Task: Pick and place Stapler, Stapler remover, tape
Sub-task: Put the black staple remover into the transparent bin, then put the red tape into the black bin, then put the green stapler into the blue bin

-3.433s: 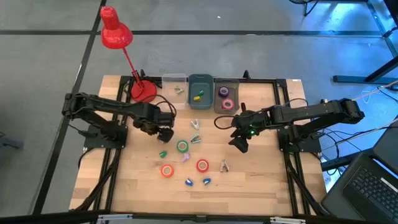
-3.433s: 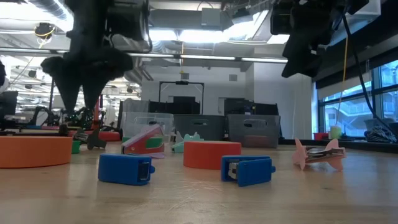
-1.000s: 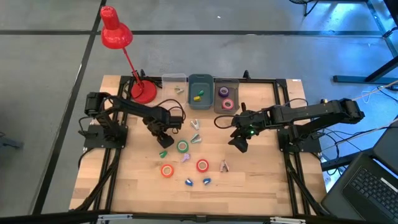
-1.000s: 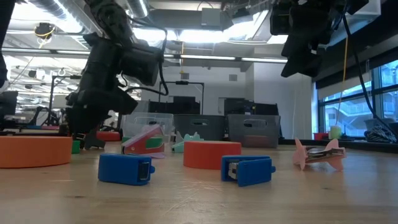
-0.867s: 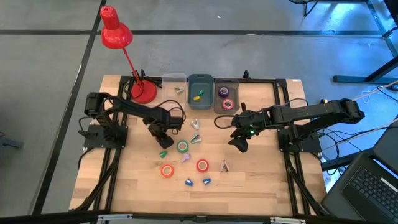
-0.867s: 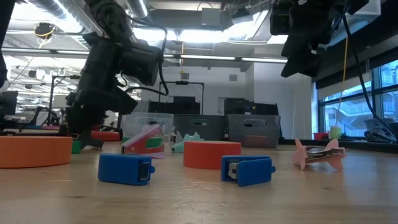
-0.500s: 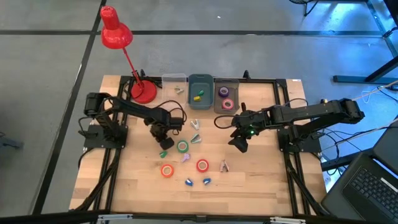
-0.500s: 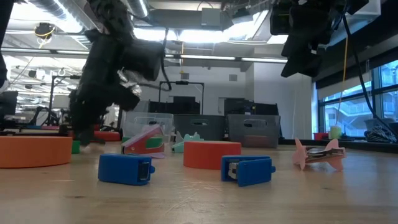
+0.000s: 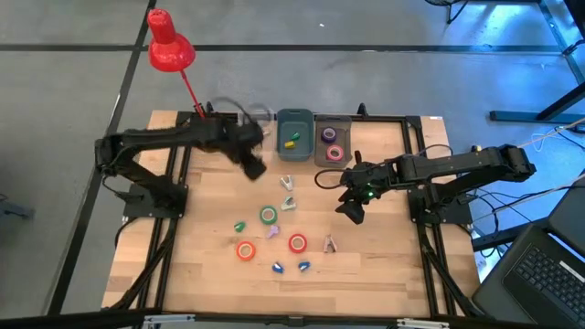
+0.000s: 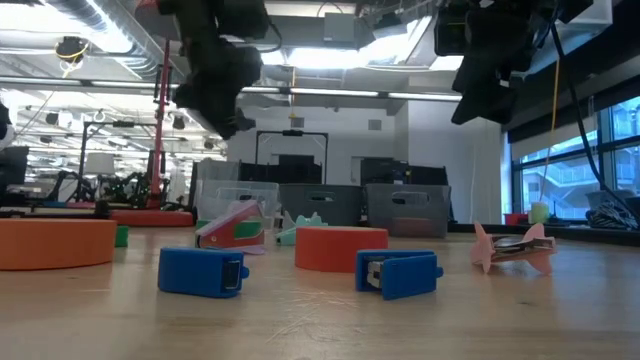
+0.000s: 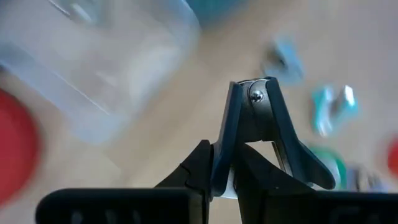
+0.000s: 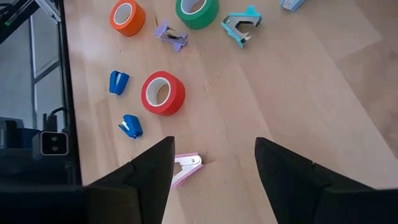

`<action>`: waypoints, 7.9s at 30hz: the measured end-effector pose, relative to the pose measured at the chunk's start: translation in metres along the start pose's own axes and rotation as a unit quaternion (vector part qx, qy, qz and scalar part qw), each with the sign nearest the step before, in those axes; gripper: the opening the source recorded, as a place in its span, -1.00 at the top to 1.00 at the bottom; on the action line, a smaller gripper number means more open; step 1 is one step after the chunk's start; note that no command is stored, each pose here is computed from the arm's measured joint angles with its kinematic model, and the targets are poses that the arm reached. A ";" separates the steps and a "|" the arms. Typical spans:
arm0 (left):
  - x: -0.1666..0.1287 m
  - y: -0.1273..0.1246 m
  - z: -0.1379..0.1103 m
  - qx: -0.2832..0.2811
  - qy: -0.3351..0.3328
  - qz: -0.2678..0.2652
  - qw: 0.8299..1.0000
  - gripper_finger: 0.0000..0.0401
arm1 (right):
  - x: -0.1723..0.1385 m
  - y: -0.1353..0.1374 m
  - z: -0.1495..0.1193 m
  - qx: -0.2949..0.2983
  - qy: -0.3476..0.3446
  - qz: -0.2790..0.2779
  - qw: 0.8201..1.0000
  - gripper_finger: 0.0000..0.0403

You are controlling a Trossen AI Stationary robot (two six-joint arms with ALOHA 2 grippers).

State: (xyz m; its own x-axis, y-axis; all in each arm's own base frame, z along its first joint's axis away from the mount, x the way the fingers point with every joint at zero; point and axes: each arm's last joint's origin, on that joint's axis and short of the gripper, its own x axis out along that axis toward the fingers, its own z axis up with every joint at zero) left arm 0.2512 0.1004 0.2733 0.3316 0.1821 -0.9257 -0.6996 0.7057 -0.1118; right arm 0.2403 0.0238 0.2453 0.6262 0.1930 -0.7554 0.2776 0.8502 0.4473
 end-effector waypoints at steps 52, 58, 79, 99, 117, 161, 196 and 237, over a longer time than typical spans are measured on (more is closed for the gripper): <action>0.113 0.100 0.076 -0.015 0.151 0.107 0.983 -0.23 | 0.000 -0.001 0.000 0.009 -0.001 -0.006 1.000 -0.11; 0.065 0.079 0.079 -0.014 0.072 0.122 0.990 -0.23 | 0.000 -0.001 -0.001 0.010 0.000 -0.007 1.000 -0.11; -0.026 -0.121 -0.034 0.236 0.046 -0.136 0.961 -0.22 | 0.000 0.003 0.005 0.021 -0.027 0.013 0.999 -0.11; 0.041 -0.135 -0.138 0.154 0.157 -0.146 0.964 -0.22 | 0.092 0.054 0.022 -0.070 0.069 0.058 0.993 -0.11; 0.042 -0.134 -0.137 0.152 0.148 -0.138 0.967 -0.22 | 0.169 0.051 0.024 -0.091 0.151 -0.011 0.984 -0.11; 0.043 -0.133 -0.133 0.122 0.121 -0.113 0.979 -0.22 | 0.020 0.011 0.048 -0.038 0.135 -0.244 0.960 0.87; 0.053 -0.110 -0.099 0.079 0.113 -0.110 0.984 -0.22 | 0.033 -0.227 0.159 0.008 0.079 -0.234 0.969 0.87; 0.010 -0.118 -0.129 0.017 0.049 -0.085 0.995 -0.22 | -0.083 -0.114 0.146 0.051 0.045 -0.229 0.971 -0.41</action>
State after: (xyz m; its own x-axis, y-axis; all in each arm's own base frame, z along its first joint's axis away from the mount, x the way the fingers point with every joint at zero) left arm 0.2550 -0.0698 0.2308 0.3791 -0.0079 -0.9253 -0.6165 0.7436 -0.2589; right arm 0.2633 -0.1608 0.3272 0.3548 -0.1484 -0.9231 0.5850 0.8054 0.0953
